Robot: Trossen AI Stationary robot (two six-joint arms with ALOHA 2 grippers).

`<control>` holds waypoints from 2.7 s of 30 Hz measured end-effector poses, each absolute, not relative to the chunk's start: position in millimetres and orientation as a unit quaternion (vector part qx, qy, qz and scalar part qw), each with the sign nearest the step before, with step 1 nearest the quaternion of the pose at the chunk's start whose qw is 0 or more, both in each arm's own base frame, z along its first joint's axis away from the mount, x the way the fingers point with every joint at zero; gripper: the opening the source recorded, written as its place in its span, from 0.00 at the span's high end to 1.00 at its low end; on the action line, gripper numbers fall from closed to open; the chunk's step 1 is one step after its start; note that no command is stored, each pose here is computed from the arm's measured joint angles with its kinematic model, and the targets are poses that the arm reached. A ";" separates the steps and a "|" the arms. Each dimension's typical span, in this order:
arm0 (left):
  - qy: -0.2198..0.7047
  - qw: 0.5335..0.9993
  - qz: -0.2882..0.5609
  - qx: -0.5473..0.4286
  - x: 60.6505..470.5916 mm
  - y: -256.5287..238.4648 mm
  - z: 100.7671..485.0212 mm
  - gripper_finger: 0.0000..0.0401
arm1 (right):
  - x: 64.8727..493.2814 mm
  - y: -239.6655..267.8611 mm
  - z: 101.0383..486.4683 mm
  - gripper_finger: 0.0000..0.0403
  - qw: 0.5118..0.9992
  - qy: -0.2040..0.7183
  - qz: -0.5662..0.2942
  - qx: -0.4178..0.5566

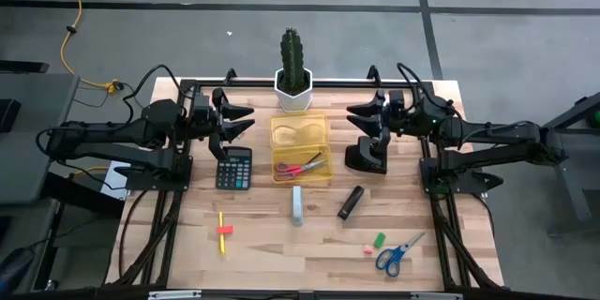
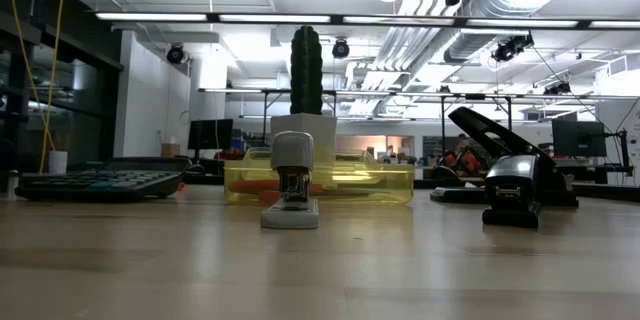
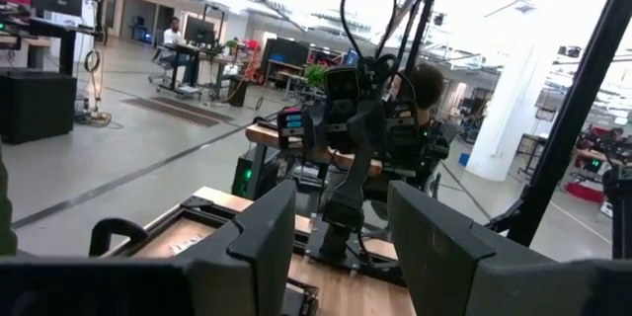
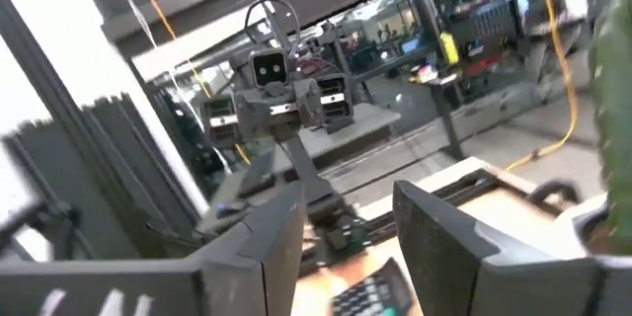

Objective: Pick & place school supplies into a supply box
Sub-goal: Put the blue scissors into the yellow supply box

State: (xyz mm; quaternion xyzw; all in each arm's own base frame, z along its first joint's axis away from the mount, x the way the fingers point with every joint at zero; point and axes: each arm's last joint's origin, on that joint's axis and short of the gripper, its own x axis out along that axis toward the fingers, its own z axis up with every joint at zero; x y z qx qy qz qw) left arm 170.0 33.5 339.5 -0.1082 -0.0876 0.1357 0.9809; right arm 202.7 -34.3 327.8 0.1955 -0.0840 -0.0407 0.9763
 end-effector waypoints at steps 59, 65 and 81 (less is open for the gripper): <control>-0.086 0.981 0.153 -0.083 169.7 34.5 339.8 0.63 | 150.8 190.6 156.6 0.63 0.399 0.628 -0.348 0.570; -0.087 0.981 0.153 -0.083 169.6 34.5 339.9 0.63 | 148.7 187.2 155.1 0.63 0.423 0.629 -0.352 0.549; -0.090 0.980 0.153 -0.088 169.6 34.5 340.4 0.63 | 151.6 191.0 133.6 0.63 0.467 0.659 -0.338 0.483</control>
